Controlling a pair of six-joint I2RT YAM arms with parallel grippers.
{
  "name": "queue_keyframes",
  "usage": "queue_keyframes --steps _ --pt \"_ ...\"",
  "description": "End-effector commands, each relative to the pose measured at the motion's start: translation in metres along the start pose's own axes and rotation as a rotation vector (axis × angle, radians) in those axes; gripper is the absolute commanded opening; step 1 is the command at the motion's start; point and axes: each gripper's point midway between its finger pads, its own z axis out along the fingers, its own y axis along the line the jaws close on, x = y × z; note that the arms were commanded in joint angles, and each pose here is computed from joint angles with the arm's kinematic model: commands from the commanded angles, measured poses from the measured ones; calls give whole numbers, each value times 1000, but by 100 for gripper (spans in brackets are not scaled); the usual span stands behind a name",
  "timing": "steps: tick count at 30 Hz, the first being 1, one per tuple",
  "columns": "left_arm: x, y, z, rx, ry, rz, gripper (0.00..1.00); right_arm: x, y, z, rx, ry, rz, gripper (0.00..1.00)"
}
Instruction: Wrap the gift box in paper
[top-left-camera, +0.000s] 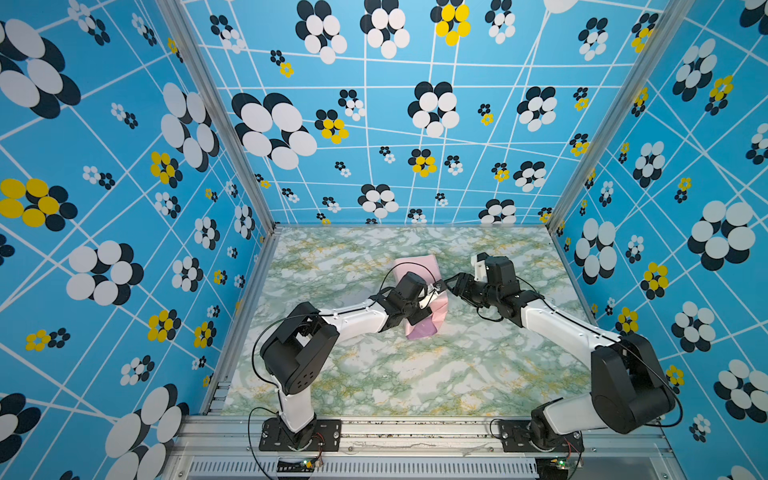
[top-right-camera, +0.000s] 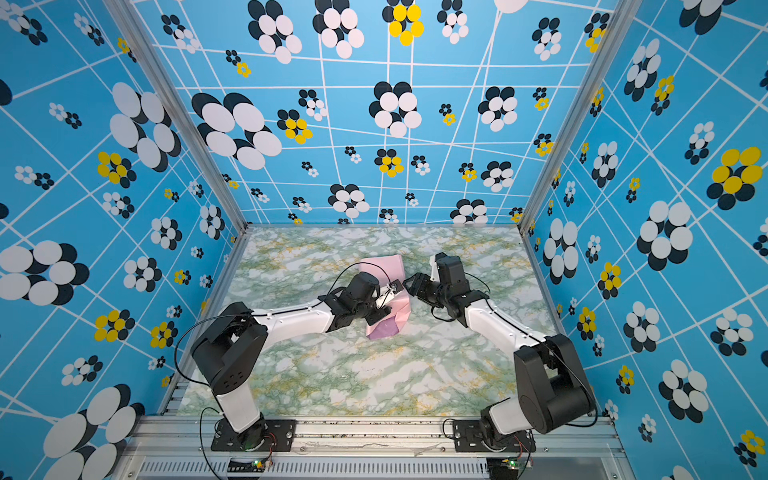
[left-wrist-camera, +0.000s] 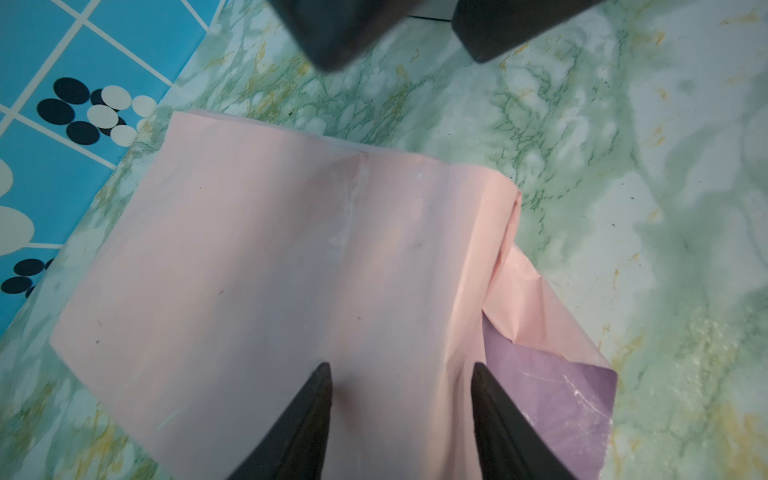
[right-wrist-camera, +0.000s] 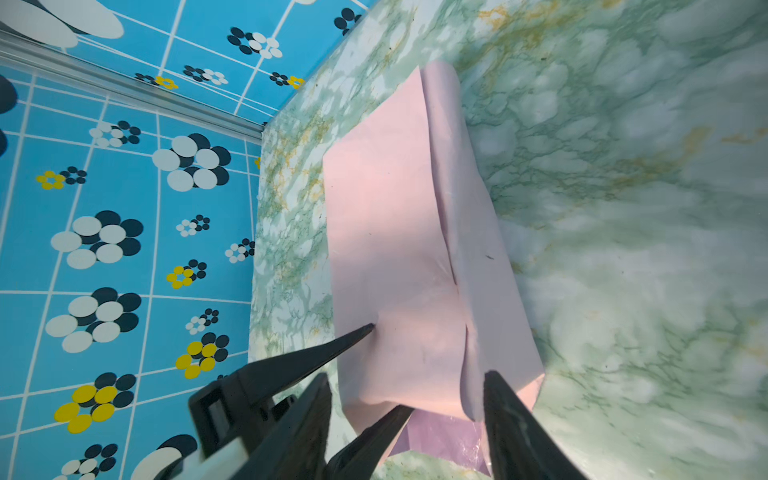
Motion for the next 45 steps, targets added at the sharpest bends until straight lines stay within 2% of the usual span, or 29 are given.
queue_keyframes --steps 1,6,10,12,18,23,33,40,45 --pt "21 -21 0 82 59 11 55 20 -15 13 58 112 -16 60" --pt "21 -23 0 91 58 12 59 29 -22 30 75 172 -41 54" --pt "13 -21 -5 90 37 13 62 36 -35 34 120 190 -45 43" --pt "7 -20 -9 91 18 10 67 37 -41 33 146 188 -54 38" --pt "-22 -15 -27 109 -65 -17 76 41 -48 35 162 195 -54 37" --pt "-38 -1 -37 85 -125 -59 78 40 -45 35 150 189 -55 38" --pt "-14 8 -12 80 -44 -112 70 40 -41 35 125 188 -53 40" --pt "3 2 0 102 1 -101 55 39 -38 28 114 175 -67 43" --pt "14 -2 5 112 35 -82 49 31 -26 15 87 135 -80 49"
